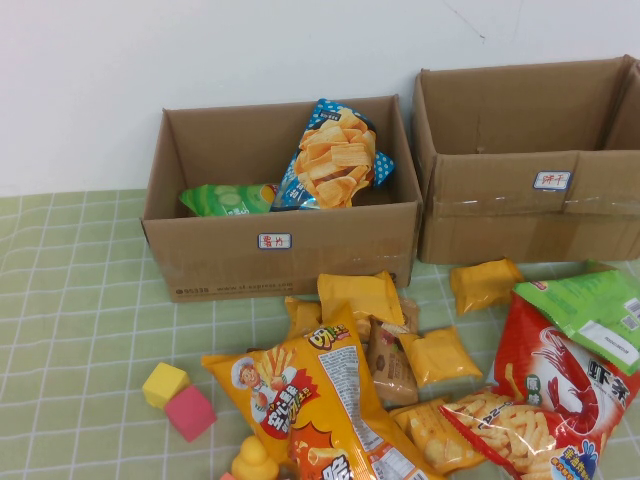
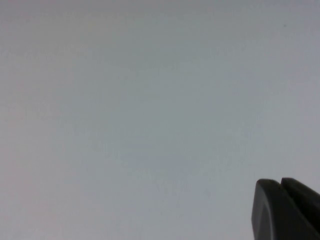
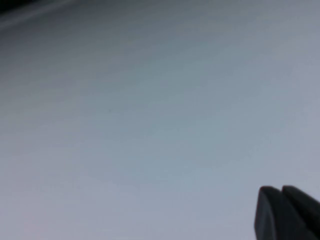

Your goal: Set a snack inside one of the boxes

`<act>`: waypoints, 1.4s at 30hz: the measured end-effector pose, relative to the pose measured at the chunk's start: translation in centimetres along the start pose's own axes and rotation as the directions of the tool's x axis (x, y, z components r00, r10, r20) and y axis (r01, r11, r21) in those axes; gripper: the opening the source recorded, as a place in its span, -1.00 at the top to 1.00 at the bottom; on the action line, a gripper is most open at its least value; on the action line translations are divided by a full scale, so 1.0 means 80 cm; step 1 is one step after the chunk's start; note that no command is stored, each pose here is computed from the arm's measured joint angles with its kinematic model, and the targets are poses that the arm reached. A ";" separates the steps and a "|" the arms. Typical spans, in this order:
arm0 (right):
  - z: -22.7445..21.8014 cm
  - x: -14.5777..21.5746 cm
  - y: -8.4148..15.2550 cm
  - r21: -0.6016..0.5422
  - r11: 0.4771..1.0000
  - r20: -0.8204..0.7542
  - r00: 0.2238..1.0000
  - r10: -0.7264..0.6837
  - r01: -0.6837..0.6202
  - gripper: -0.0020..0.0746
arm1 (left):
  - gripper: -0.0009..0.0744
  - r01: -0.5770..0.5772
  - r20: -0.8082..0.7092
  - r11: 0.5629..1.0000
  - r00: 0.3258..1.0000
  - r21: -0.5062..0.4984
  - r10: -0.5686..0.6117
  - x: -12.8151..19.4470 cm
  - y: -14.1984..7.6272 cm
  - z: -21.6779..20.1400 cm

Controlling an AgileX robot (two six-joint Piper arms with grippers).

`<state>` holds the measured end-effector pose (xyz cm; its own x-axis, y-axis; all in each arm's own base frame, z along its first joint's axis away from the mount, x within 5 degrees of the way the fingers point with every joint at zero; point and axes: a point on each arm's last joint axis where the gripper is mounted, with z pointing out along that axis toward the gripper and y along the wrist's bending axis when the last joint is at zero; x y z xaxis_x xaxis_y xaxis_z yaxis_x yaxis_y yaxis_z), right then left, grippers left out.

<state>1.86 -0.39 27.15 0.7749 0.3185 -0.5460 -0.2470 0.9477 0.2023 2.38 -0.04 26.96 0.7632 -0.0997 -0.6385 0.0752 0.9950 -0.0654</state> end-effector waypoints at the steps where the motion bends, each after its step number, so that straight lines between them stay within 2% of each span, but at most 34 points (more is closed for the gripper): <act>1: 0.000 -0.001 0.000 -0.003 1.000 0.009 1.000 0.029 -0.029 0.95 | 0.98 0.000 0.019 1.000 1.000 0.002 0.000 -0.002 0.000 0.000; 5: 0.000 -0.002 0.000 -0.005 0.996 0.017 0.996 0.086 -0.086 0.95 | 0.98 0.014 0.063 1.000 0.998 0.008 -0.014 -0.007 -0.001 0.000; 10: 0.000 0.000 -0.001 0.009 0.998 -0.003 0.998 0.058 -0.058 0.95 | 0.98 0.070 0.056 0.997 0.996 0.011 -0.071 -0.007 -0.001 0.000; 12: 0.000 0.001 -0.002 0.023 0.998 -0.010 0.998 0.056 -0.056 0.95 | 0.98 0.062 -0.092 0.998 0.994 -0.008 -0.062 0.008 0.000 0.001; 16: 0.013 -0.003 -0.001 0.057 0.996 -0.093 0.993 0.076 -0.071 0.95 | 0.98 -0.054 -0.278 0.998 0.958 0.044 0.064 0.004 -0.006 0.016; 18: 0.026 -0.007 0.003 0.086 0.993 -0.206 0.973 0.100 -0.084 0.95 | 0.98 -0.097 -0.344 0.994 0.933 0.046 0.107 -0.012 -0.006 0.029; 20: 0.039 -0.015 0.009 0.111 0.992 -0.346 0.932 0.102 -0.068 0.95 | 0.98 -0.105 -0.431 0.994 0.897 0.009 0.099 -0.029 -0.004 0.043; 23: 0.051 -0.027 0.017 0.090 0.995 -0.517 0.856 0.012 0.041 0.95 | 0.98 -0.132 -0.587 0.990 0.805 -0.048 0.080 -0.041 0.002 0.060; 24: 0.053 -0.027 0.017 0.069 0.993 -0.565 0.824 -0.039 0.094 0.95 | 0.98 -0.151 -0.662 0.986 0.746 -0.066 0.070 -0.040 0.005 0.066; 26: 0.055 -0.017 0.014 0.010 0.978 -0.677 0.721 -0.147 0.209 0.95 | 0.98 -0.180 -0.764 0.980 0.642 -0.081 0.054 -0.031 0.010 0.072; 28: 0.053 -0.004 0.010 -0.032 0.963 -0.758 0.621 -0.198 0.267 0.95 | 0.98 -0.203 -0.851 0.975 0.524 -0.090 0.030 -0.014 0.014 0.074; 29: 0.049 0.004 0.006 -0.062 0.953 -0.809 0.544 -0.222 0.296 0.95 | 0.98 -0.205 -0.889 0.974 0.458 -0.098 0.007 -0.004 0.016 0.073; 31: 0.045 0.013 0.003 -0.078 0.949 -0.859 0.463 -0.219 0.306 0.95 | 0.98 -0.195 -0.937 0.973 0.345 -0.123 -0.049 0.012 0.016 0.069; 33: 0.041 0.020 0.001 -0.084 0.949 -0.892 0.401 -0.207 0.304 0.95 | 0.98 -0.165 -0.959 0.974 0.260 -0.155 -0.109 0.028 0.015 0.068; 36: 0.039 0.028 -0.001 -0.085 0.950 -0.916 0.351 -0.192 0.299 0.95 | 0.98 -0.110 -0.965 0.971 0.179 -0.213 -0.191 0.051 0.011 0.066; 37: 0.034 0.038 -0.004 -0.092 0.949 -0.932 0.311 -0.188 0.300 0.95 | 0.98 -0.075 -0.961 0.965 0.136 -0.253 -0.241 0.068 0.008 0.064; 42: 0.019 0.066 -0.011 -0.069 0.960 -0.970 0.205 -0.128 0.271 0.95 | 0.98 0.039 -0.950 0.950 0.016 -0.311 -0.312 0.104 -0.003 0.063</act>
<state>7.00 0.45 25.32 -0.3739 -0.0345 -0.9268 -0.0669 0.9977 -0.0102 11.96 -1.13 25.51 -0.6209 -0.3137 -0.7184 -0.0981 0.9403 -0.3258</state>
